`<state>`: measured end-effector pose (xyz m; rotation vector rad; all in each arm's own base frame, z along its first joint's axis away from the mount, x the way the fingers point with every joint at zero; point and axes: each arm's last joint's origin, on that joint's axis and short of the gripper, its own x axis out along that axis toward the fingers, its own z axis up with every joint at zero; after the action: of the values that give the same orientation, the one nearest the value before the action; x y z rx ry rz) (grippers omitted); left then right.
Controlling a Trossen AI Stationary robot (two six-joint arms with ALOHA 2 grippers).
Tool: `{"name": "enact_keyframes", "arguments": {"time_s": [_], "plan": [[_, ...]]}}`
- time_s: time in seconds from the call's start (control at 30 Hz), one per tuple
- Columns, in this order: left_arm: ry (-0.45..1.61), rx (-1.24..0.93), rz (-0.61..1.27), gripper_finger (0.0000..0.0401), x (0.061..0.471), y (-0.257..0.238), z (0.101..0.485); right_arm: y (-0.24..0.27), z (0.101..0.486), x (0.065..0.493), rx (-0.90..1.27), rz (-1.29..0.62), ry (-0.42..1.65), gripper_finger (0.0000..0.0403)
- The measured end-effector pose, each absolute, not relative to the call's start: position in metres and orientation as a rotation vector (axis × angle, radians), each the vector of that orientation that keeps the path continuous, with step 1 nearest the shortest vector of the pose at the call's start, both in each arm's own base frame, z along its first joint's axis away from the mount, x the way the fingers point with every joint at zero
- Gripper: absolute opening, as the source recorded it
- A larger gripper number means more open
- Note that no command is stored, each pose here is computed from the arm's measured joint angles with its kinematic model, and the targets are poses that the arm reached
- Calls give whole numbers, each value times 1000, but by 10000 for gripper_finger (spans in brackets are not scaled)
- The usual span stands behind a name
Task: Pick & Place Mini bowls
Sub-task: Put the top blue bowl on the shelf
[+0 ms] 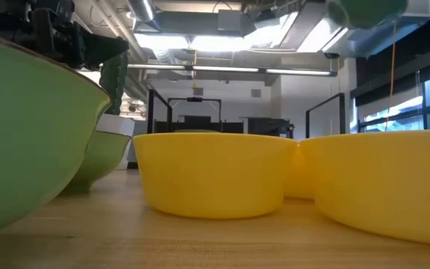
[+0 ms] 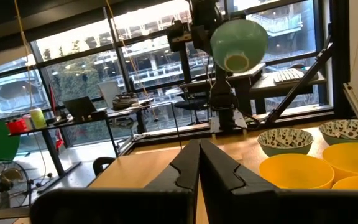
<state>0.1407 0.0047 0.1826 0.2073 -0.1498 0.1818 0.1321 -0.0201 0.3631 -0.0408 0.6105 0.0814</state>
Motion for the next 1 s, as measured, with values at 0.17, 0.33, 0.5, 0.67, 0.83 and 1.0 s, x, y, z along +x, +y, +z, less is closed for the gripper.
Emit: {"name": "enact_keyframes", "arguments": {"time_s": [0.17, 0.33, 0.5, 0.67, 0.83, 1.0], "plan": [[-150, 204, 181, 5, 141, 5, 183, -15, 354, 98, -14, 8, 543, 12], [-150, 205, 181, 2, 141, 5, 183, -11, 337, 76, 4, -27, 505, 12], [-151, 187, 180, 6, 141, 5, 183, -10, 327, 68, 39, -59, 479, 12], [-152, 187, 181, 7, 141, 5, 183, -11, 315, 72, 54, -67, 506, 13], [-146, 188, 181, 4, 141, 5, 182, -14, 311, 82, 75, -122, 490, 14], [-144, 189, 182, 6, 141, 5, 182, -20, 337, 98, 61, -214, 459, 13]]}}
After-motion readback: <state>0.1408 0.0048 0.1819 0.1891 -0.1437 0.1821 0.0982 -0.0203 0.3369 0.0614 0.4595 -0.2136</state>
